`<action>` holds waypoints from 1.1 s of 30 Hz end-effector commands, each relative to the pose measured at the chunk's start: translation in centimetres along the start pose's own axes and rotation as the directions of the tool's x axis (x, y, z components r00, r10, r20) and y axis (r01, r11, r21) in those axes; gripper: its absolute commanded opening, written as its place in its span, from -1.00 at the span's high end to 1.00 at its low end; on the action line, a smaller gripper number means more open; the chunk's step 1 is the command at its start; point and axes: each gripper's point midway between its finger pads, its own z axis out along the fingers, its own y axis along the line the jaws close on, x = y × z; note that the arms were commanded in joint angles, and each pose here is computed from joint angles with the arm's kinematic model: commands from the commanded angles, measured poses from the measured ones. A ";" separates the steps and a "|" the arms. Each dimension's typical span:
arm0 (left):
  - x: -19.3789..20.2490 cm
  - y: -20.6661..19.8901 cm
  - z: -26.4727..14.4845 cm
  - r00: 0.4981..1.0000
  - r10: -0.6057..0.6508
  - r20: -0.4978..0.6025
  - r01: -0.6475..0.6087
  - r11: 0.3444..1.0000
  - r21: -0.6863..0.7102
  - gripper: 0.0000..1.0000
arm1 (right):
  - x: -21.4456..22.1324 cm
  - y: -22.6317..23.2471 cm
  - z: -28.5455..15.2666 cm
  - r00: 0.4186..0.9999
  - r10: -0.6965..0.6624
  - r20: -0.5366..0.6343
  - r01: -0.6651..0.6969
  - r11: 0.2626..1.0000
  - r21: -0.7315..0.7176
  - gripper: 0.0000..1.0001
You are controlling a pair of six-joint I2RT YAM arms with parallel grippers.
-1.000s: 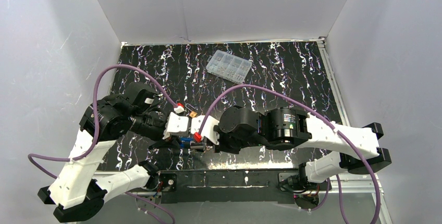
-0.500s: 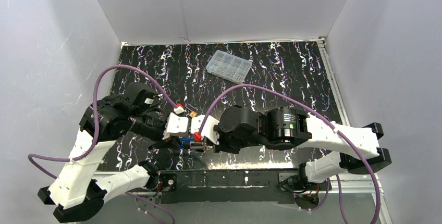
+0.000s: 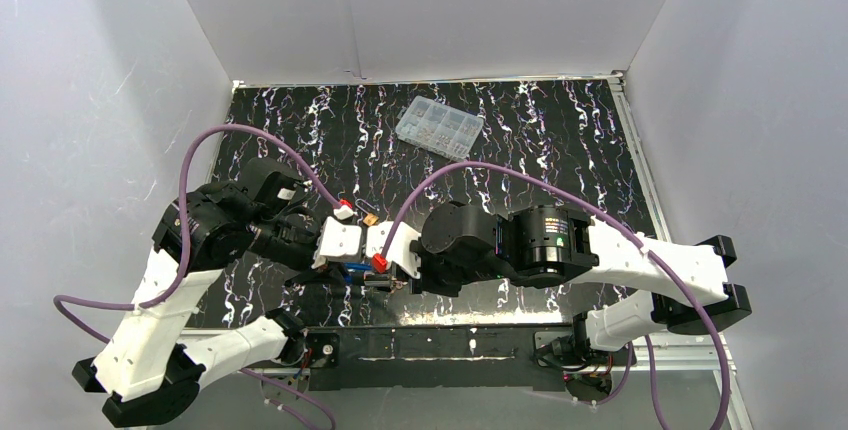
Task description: Unlock with the key
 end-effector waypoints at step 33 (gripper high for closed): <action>0.7 -0.8 0.8 0.981 0.193 -0.005 -0.190 0.970 0.150 1.00 | -1.4 -2.0 -1.0 0.982 -0.025 0.188 0.007 0.996 0.091 0.97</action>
